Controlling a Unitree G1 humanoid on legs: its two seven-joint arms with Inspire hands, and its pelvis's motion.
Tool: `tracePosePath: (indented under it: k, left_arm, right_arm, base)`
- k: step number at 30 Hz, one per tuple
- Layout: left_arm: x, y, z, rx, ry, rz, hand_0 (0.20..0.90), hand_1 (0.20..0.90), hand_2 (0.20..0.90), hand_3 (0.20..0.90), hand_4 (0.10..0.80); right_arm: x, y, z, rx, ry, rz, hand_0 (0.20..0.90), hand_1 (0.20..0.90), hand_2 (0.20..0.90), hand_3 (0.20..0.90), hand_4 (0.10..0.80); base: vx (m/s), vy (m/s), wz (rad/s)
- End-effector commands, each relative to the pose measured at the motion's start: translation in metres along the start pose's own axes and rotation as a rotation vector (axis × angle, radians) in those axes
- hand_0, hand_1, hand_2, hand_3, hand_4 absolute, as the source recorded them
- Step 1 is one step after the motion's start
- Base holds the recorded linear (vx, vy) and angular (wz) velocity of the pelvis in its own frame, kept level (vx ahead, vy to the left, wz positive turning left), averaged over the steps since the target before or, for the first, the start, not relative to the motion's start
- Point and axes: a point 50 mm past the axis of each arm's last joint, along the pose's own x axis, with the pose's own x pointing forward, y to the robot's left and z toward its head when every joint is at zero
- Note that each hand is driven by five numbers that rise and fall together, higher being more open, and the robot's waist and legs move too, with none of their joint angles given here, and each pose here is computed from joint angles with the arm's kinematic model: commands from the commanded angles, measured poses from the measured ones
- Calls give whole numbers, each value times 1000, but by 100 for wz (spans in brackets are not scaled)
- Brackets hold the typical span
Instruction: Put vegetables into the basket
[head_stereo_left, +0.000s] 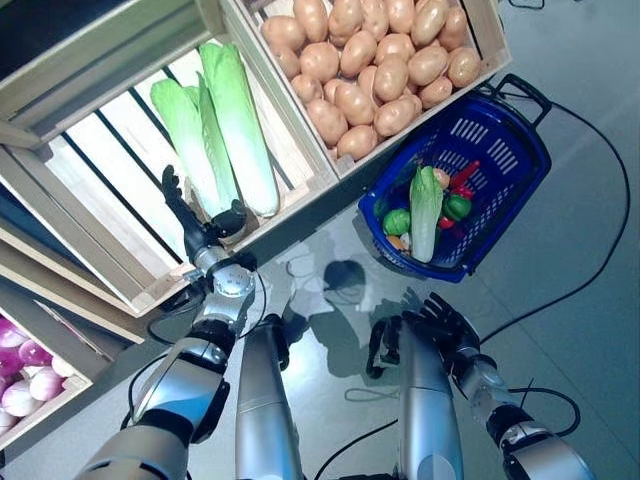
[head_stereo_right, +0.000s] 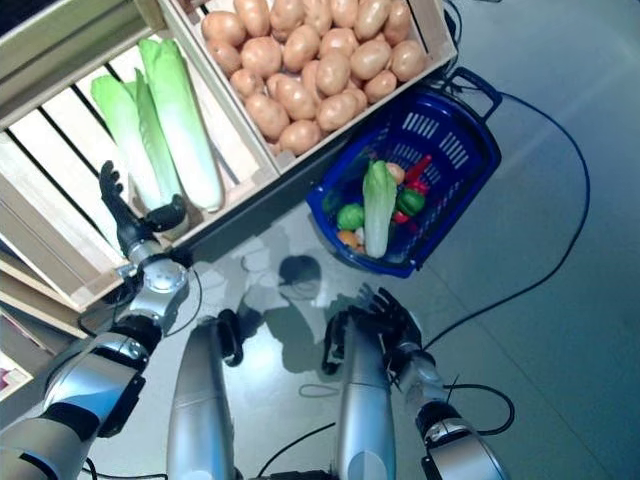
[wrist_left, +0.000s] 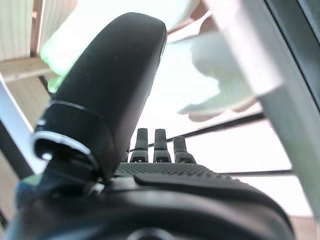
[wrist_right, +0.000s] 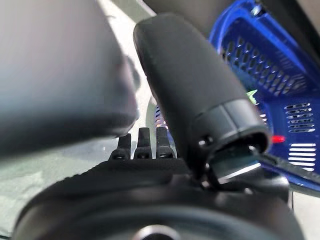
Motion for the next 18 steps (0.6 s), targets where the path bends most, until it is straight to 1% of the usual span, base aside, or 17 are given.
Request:
tracePosePath:
  k: [1,6,12,16,18]
  left_arm:
    - [34,15,45,-32,-143,70,900,900,900,900,800]
    - [41,22,45,-44,-104,91,900,900,900,900,800]
    - [49,24,45,-44,-53,27,900,900,900,900,800]
    - [55,32,45,-43,-24,57,900,900,900,900,800]
    - [59,41,42,-66,18,93,900,900,900,900,800]
  right_arm:
    - [-5,-7,13,55,-111,-8,900,900,900,900,800]
    - [-3,0,22,63,-153,27,900,900,900,900,800]
    - [0,13,34,66,-198,59,900,900,900,900,800]
    - [2,14,41,63,-210,60,900,900,900,900,800]
    - [2,13,44,62,-215,57,900,900,900,900,800]
  base:
    - [0,0,0]
    - [0,0,0]
    - [0,0,0]
    - [-3,9,-1]
    - [-6,42,-4]
